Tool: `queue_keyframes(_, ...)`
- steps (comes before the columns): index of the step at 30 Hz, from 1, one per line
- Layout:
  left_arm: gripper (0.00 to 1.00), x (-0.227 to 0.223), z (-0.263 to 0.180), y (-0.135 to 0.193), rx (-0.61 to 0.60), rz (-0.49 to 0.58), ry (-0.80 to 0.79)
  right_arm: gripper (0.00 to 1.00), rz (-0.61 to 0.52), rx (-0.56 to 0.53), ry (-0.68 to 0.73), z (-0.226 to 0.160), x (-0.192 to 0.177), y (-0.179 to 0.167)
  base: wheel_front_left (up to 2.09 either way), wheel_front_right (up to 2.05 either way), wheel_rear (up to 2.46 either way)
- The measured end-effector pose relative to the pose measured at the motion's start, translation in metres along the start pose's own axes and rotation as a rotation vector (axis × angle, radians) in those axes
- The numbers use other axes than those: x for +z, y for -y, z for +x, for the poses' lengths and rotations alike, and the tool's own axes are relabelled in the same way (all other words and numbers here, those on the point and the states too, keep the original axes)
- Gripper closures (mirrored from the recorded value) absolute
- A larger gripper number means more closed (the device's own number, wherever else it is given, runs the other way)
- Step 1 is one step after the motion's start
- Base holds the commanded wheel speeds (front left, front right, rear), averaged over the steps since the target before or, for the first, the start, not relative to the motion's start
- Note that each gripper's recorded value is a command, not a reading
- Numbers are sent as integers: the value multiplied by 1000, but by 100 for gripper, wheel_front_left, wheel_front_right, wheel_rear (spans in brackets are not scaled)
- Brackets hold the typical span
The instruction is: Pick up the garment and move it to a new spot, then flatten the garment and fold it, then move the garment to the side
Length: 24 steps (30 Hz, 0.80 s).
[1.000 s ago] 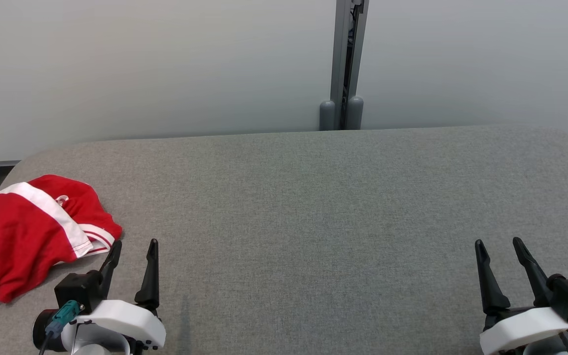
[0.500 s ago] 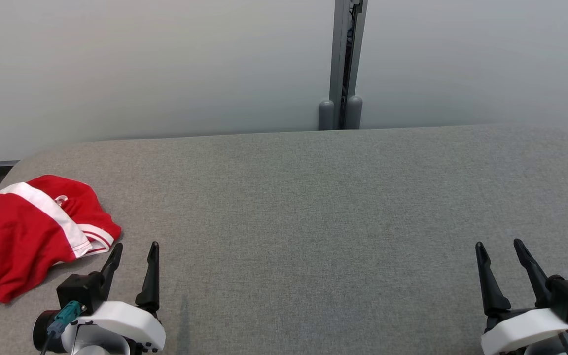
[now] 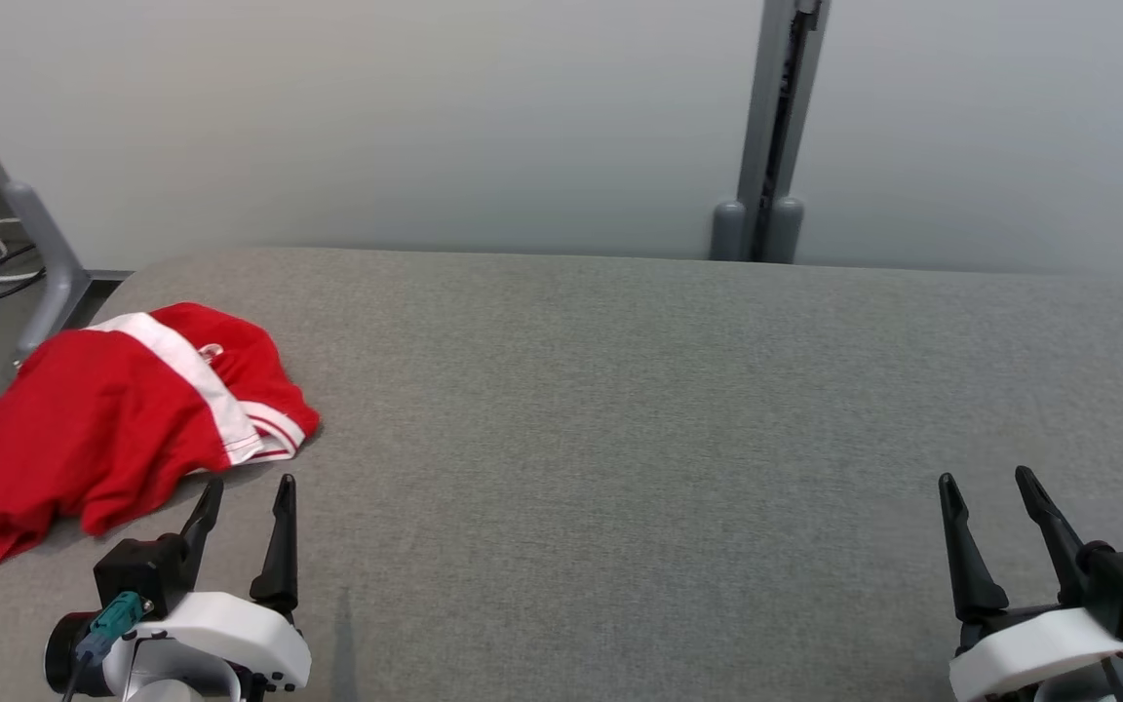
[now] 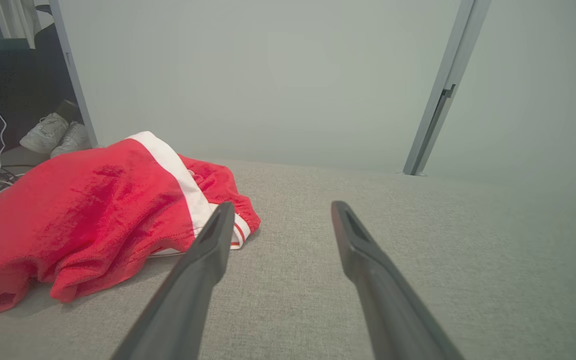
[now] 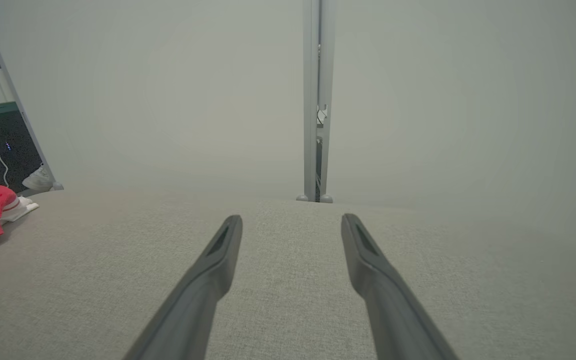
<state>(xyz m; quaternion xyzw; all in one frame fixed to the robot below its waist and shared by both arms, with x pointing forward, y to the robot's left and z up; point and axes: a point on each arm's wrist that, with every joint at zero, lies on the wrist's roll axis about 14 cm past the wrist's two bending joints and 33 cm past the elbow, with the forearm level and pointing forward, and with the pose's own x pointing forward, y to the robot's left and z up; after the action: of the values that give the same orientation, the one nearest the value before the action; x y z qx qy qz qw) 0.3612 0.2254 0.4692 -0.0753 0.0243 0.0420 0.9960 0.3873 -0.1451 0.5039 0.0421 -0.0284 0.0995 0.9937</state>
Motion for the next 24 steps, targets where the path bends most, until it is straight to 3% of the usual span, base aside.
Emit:
queue_keyframes(15, 0, 14, -68, -105, 312, 3, 53, 0, -11, 309, 13, 42, 1, -108, 0, 0, 0)
queue_keyframes(24, 0, 13, -91, -125, 390, -10, 58, 0, -25, 403, 18, 50, 0, -141, 0, 0, 0)
